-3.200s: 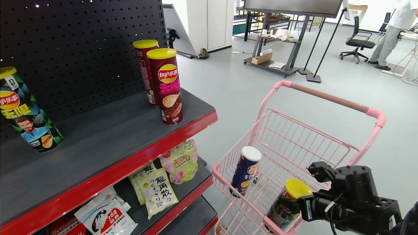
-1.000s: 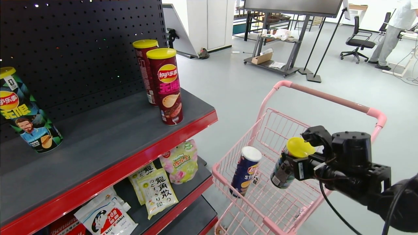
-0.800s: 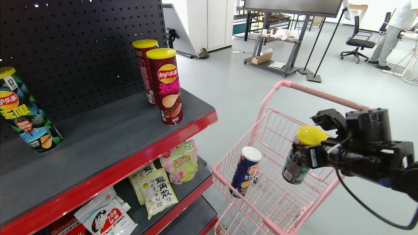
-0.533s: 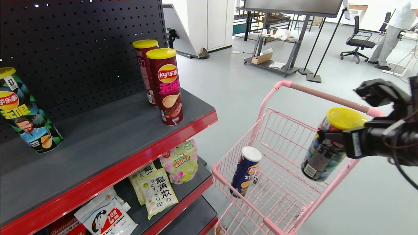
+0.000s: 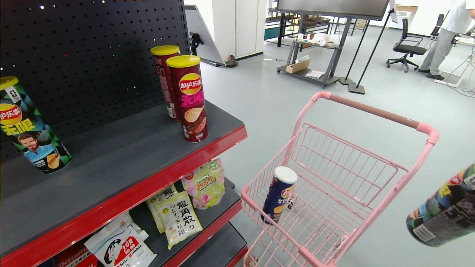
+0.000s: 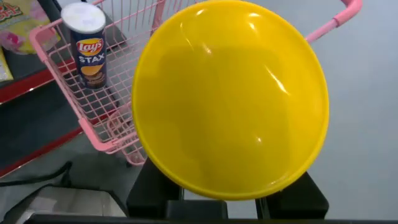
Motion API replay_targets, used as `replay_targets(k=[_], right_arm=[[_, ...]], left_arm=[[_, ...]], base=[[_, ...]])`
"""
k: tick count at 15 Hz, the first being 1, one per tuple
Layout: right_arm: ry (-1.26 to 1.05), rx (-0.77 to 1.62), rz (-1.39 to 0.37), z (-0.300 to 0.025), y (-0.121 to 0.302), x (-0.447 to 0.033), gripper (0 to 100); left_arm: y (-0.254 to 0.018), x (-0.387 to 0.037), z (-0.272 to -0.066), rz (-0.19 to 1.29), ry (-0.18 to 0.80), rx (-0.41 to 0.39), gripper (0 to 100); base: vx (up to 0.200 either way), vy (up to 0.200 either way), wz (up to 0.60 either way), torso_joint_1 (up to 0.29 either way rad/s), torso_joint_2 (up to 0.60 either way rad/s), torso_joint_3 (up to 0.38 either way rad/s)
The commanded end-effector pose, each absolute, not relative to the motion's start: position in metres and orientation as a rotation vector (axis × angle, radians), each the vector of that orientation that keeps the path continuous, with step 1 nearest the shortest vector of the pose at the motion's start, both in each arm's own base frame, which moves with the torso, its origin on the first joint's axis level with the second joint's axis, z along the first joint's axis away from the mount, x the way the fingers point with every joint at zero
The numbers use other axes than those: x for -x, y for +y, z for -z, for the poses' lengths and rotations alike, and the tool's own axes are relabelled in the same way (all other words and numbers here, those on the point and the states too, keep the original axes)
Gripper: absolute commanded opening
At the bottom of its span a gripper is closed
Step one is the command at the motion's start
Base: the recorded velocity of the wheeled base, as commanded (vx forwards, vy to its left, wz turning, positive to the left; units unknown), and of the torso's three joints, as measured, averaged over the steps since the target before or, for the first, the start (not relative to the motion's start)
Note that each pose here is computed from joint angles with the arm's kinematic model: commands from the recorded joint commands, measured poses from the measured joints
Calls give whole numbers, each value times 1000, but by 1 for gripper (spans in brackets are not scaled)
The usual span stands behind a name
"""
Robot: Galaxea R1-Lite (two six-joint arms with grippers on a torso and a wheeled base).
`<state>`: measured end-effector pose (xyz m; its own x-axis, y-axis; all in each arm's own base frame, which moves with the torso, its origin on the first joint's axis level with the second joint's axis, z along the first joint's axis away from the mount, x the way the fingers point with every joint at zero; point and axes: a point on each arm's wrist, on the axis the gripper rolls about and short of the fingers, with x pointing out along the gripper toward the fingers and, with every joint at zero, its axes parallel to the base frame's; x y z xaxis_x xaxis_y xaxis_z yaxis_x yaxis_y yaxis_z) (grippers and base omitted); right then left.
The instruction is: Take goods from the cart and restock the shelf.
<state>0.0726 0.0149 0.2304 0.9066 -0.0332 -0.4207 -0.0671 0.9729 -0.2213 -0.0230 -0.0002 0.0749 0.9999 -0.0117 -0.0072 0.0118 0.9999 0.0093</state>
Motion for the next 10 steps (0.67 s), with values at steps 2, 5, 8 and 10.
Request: replay_targets(k=[2, 5, 8, 10], right_arm=[[371, 219, 9, -233, 8, -55, 0], [358, 217, 11, -234, 7, -52, 0], [356, 232, 8, -234, 7, -52, 0], [358, 237, 6, -234, 7, -53, 0]], left_arm=[[0, 23, -75, 11, 9, -6, 100], [0, 23, -75, 11, 9, -6, 100], [0, 23, -75, 11, 9, -6, 100], [0, 23, -75, 11, 9, -6, 100]], base=[[0, 0, 0, 0, 0, 0], [0, 0, 0, 96, -241, -143], [0, 0, 0, 159, -408, -237], [0, 0, 0, 164, -393, -234]])
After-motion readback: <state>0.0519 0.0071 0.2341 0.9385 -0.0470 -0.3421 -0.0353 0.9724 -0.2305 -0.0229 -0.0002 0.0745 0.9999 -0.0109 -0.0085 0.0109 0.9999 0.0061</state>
